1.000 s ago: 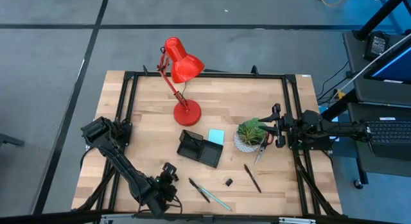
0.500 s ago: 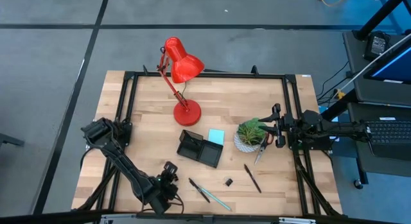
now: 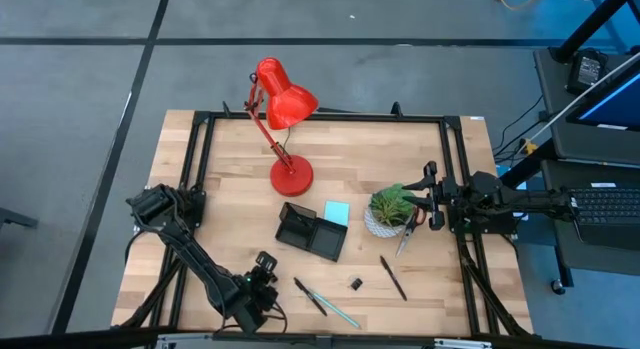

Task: Pick and place office supplies into organizer
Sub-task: Put the middle black binder clip into the black desk organizer

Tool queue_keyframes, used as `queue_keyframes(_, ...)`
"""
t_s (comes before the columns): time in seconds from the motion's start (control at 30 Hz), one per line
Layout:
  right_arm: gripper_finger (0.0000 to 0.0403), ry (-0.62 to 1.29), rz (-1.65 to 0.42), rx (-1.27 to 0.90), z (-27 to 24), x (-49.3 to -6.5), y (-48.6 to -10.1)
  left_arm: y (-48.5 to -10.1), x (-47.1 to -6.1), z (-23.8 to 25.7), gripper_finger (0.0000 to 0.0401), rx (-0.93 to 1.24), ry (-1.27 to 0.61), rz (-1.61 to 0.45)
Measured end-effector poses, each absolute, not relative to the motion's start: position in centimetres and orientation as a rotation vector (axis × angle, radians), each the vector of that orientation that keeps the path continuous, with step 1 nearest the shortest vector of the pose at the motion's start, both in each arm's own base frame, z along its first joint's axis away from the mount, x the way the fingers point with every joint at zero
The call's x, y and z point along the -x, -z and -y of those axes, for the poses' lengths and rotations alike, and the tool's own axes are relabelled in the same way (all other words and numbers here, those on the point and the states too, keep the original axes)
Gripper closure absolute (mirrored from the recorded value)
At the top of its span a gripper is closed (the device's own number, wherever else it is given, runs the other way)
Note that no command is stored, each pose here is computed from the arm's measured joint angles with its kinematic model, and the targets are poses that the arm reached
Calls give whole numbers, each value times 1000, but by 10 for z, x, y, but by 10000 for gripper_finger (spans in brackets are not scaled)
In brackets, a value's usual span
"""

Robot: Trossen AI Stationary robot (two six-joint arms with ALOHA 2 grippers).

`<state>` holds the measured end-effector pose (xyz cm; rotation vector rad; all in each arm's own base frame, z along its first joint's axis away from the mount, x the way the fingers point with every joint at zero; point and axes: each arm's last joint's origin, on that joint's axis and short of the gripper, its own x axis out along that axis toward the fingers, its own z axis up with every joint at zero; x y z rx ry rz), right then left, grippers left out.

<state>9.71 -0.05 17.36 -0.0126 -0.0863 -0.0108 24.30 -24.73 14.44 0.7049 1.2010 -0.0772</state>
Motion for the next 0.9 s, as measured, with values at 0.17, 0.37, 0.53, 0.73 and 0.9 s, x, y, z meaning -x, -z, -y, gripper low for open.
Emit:
queue_keyframes(0.17,271,10,86,13,1,-97,-173,-145,-243,246,397,-685,21,-1180)
queue_keyframes(0.37,271,12,86,43,1,-97,-174,-163,-244,234,398,-591,-102,-1155)
queue_keyframes(0.53,271,13,87,57,1,-97,-174,-184,-251,212,398,-469,-273,-1092)
queue_keyframes(0.73,271,13,86,57,1,-97,-174,-190,-270,182,398,-378,-383,-1106)
queue_keyframes(0.9,271,13,87,57,1,-97,-174,-189,-283,162,399,-388,-373,-1172)
